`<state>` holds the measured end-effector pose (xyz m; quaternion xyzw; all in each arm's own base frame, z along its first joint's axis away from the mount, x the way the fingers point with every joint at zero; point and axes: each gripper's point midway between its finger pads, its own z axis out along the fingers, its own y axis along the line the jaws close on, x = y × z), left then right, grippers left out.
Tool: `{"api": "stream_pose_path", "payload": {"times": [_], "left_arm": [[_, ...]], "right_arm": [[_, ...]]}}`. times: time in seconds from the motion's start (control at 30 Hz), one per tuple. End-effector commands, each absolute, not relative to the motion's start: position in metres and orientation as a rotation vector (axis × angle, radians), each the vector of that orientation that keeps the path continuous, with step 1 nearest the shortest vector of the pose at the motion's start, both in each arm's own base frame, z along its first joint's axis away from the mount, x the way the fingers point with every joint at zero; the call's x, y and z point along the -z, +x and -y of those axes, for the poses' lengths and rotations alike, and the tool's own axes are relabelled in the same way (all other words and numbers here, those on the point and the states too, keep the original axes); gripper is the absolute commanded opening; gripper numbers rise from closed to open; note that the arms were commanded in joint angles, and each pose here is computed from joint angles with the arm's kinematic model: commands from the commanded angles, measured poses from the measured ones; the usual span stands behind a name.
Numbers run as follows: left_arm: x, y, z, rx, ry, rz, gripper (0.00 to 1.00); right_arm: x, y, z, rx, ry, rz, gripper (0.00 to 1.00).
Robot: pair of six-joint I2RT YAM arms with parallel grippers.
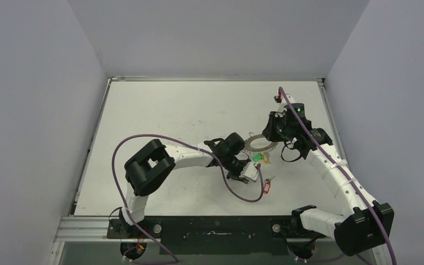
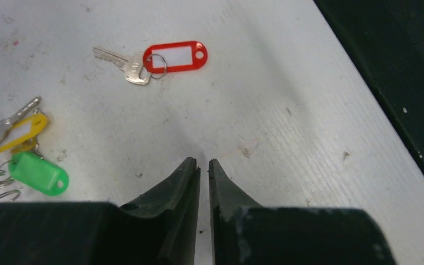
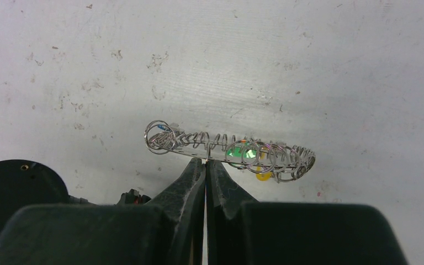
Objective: Put the keys on the keyring
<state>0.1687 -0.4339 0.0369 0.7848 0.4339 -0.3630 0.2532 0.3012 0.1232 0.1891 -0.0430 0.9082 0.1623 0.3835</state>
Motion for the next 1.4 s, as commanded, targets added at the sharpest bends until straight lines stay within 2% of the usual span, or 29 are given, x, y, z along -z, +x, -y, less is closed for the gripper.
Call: {"api": "stream_pose_path", "payload": {"times": [0.0, 0.17, 0.4, 0.73, 0.97, 1.1, 1.27, 1.37], "left_arm": [[-0.076, 0.17, 0.46, 0.998, 2.016, -1.122, 0.17], [-0.076, 0.168, 0.5, 0.989, 1.95, -1.141, 0.3], [-0.06, 0.158, 0.526, 0.98, 1.967, -1.144, 0.4], [-0.037, 0.168, 0.533, 0.949, 1.984, -1.212, 0.4], [-0.028, 0.177, 0.526, 0.944, 2.007, -1.247, 0.27], [-0.027, 0.177, 0.518, 0.963, 2.023, -1.27, 0.08], [-0.019, 0.166, 0.498, 0.967, 2.085, -1.28, 0.0], [-0.017, 0.156, 0.479, 0.954, 2.113, -1.298, 0.0]], "right_arm": [[-0.205, 0.314, -0.128, -0.447, -0.087, -2.24, 0.0], [-0.206, 0.317, -0.129, -0.449, -0.083, -2.243, 0.0], [-0.204, 0.318, -0.128, -0.437, -0.088, -2.261, 0.0], [-0.2, 0.315, -0.128, -0.439, -0.093, -2.273, 0.0], [-0.199, 0.314, -0.13, -0.449, -0.097, -2.281, 0.0], [-0.199, 0.314, -0.131, -0.456, -0.098, -2.283, 0.0], [-0.2, 0.315, -0.131, -0.458, -0.1, -2.281, 0.0], [-0.2, 0.315, -0.131, -0.46, -0.101, -2.281, 0.0]]}}
